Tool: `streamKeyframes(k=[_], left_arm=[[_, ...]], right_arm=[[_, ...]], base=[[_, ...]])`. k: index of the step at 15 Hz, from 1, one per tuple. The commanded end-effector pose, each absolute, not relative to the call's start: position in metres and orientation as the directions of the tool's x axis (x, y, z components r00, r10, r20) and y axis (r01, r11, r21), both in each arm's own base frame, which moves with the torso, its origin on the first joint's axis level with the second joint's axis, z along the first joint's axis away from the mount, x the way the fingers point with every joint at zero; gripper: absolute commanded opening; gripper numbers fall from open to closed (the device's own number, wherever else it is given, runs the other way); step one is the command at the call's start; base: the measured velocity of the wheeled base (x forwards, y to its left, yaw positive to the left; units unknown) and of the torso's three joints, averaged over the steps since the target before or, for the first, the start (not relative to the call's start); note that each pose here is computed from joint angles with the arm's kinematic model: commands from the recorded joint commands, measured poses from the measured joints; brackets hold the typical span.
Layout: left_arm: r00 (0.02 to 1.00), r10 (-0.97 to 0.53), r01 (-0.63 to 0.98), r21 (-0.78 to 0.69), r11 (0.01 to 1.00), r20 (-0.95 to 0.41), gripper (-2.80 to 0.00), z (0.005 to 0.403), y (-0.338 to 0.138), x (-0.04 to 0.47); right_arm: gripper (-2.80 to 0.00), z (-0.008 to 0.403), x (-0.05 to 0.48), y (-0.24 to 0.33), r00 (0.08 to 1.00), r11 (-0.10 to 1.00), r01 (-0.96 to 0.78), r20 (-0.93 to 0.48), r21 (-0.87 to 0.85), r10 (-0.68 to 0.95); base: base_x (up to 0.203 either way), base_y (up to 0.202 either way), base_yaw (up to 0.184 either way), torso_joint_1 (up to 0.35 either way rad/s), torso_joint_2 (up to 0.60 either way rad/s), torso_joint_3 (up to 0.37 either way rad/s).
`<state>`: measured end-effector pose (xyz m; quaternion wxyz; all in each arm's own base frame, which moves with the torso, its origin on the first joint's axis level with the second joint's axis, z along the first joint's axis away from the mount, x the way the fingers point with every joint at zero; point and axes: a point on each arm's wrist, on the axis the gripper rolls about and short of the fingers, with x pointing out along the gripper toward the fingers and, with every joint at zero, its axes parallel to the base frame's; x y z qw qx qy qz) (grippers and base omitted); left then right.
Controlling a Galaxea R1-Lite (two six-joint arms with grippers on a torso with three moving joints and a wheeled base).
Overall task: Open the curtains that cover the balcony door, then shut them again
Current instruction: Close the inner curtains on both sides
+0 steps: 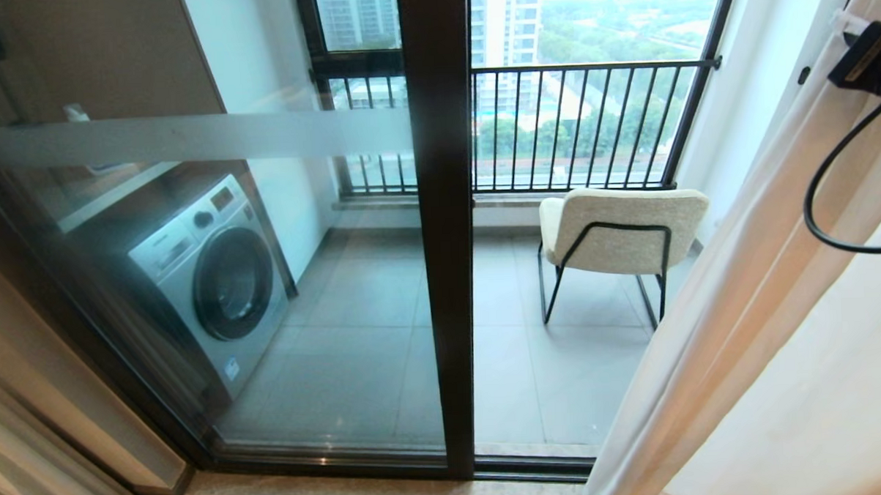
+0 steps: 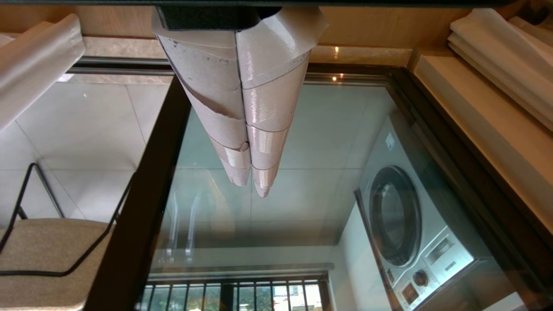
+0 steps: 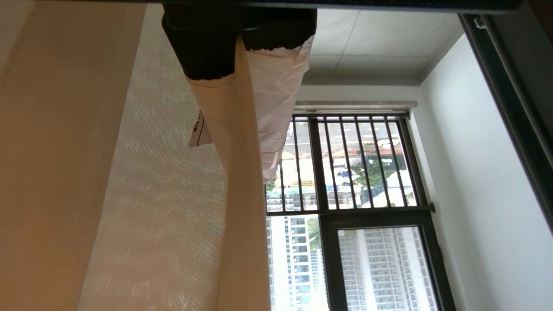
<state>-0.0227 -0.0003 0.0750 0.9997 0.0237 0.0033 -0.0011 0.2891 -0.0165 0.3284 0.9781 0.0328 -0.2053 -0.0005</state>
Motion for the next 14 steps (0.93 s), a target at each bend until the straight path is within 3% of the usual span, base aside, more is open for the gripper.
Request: streamKeyframes(k=[1,14], left_arm=[[1.0,-0.003,0.003,0.047,0.999,-0.007,-2.8,0.0749,-0.0003,-0.0227],[1.0,-0.003,0.003,0.051,0.999,-0.007,-2.8,0.075,-0.0003,-0.0227]], right_arm=[[-2.8,0.3328,0.293,-0.0166,0.908,0.998,-0.015,0.418,0.063,-0.013],[-2.8,0.3369,0.296,-0.0163,0.902,0.998,-0.017,0.431,0.062,-0.011]], base=[[0.0,0.185,0.003,0.005,0.0,0.002],[0.0,0.186,0.004,0.003,0.0,0.0]])
